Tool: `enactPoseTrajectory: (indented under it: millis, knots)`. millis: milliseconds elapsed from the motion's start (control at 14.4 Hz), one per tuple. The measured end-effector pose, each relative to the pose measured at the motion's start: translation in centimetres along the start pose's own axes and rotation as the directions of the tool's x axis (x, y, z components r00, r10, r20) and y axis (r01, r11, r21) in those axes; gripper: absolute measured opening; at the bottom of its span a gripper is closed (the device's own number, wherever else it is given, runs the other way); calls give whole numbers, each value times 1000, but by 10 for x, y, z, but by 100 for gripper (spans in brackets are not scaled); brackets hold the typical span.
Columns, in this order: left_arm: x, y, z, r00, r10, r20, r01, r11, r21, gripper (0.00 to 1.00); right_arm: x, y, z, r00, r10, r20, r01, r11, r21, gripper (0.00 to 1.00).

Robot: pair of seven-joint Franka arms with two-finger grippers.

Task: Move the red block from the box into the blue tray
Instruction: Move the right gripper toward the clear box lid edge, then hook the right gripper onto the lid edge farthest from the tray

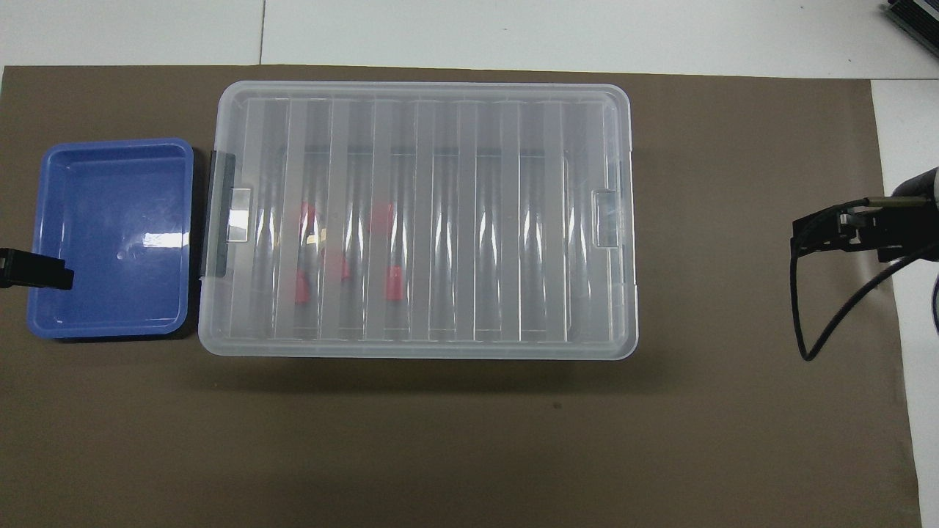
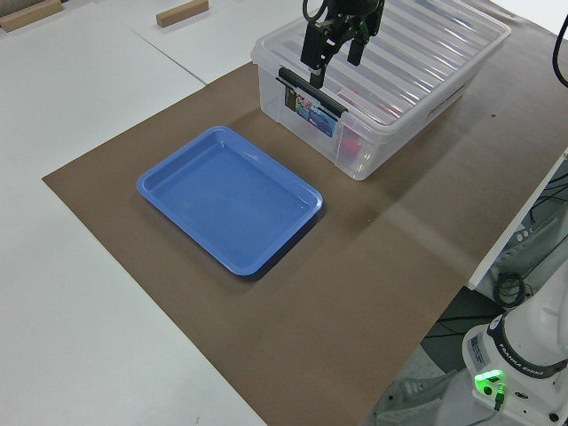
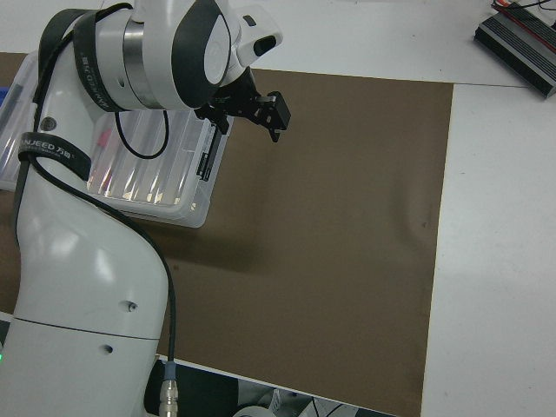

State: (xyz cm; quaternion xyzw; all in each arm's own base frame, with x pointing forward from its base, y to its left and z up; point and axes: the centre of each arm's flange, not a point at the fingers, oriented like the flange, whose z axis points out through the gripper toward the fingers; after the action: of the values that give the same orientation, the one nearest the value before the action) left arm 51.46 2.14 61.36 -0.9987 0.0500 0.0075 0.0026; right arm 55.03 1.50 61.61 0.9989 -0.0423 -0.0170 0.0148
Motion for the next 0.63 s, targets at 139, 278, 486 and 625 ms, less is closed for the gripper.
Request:
enactPoseTrajectory:
  millis: [139, 278, 486, 625]
  knots:
    - [0, 0, 0, 1000, 0, 0, 0, 1000, 0, 100, 3, -6, 10, 999, -10, -35, 10, 1000, 4, 100]
    - [0, 0, 0, 1000, 0, 0, 0, 1000, 0, 100, 6, -20, 22, 998, -30, -63, 30, 1000, 7, 100]
    - [0, 0, 0, 1000, 0, 0, 0, 1000, 0, 100, 8, -52, 43, 995, -18, -101, 20, 1000, 16, 100]
    - [0, 0, 0, 1000, 0, 0, 0, 1000, 0, 100, 7, -78, 61, 993, -4, -120, 7, 1000, 26, 100]
